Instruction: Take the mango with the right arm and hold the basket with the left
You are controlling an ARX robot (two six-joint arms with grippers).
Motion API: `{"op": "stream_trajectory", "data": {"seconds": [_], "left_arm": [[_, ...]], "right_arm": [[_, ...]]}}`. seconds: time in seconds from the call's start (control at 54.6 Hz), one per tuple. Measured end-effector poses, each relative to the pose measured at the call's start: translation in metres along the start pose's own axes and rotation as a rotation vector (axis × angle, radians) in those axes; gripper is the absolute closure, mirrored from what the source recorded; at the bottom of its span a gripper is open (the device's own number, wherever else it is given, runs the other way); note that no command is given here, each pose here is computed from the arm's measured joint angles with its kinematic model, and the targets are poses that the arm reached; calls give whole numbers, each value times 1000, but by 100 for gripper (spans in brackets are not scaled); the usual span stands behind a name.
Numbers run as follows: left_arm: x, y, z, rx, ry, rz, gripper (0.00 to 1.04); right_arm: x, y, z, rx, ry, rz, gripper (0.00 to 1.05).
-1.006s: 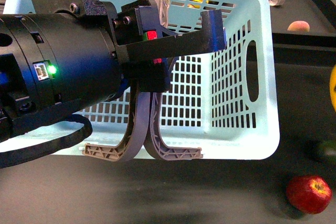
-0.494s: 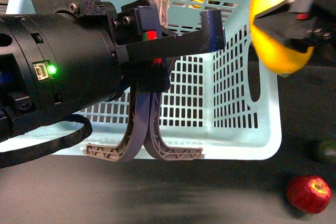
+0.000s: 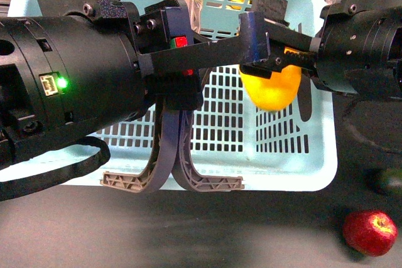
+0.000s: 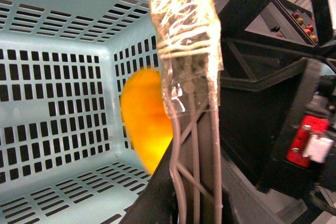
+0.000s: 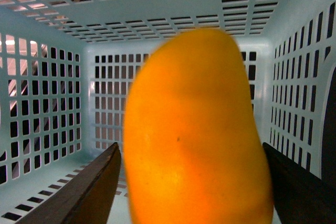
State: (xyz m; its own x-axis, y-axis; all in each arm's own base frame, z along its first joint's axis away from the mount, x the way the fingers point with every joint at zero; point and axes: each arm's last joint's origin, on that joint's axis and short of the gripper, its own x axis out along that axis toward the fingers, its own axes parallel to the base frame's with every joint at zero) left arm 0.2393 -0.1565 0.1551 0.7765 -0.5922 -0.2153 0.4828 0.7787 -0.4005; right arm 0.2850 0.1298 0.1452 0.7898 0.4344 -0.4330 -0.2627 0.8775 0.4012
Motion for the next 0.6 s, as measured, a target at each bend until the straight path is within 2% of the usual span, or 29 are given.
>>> {"op": "stream_trajectory", "data": {"seconds": [0.055,0.311,0.604], "left_arm": [[0,0,0,1,0,0,98],[0,1,-2,-3,9,5,98],[0,1,-3,0,9,4,98]], "right_arm": [[-6,1,2,4,-17,-1,6],[-64,4,9,3,-122,-39,8],[-160,-5,-15,-7,-238,-204,8]]}}
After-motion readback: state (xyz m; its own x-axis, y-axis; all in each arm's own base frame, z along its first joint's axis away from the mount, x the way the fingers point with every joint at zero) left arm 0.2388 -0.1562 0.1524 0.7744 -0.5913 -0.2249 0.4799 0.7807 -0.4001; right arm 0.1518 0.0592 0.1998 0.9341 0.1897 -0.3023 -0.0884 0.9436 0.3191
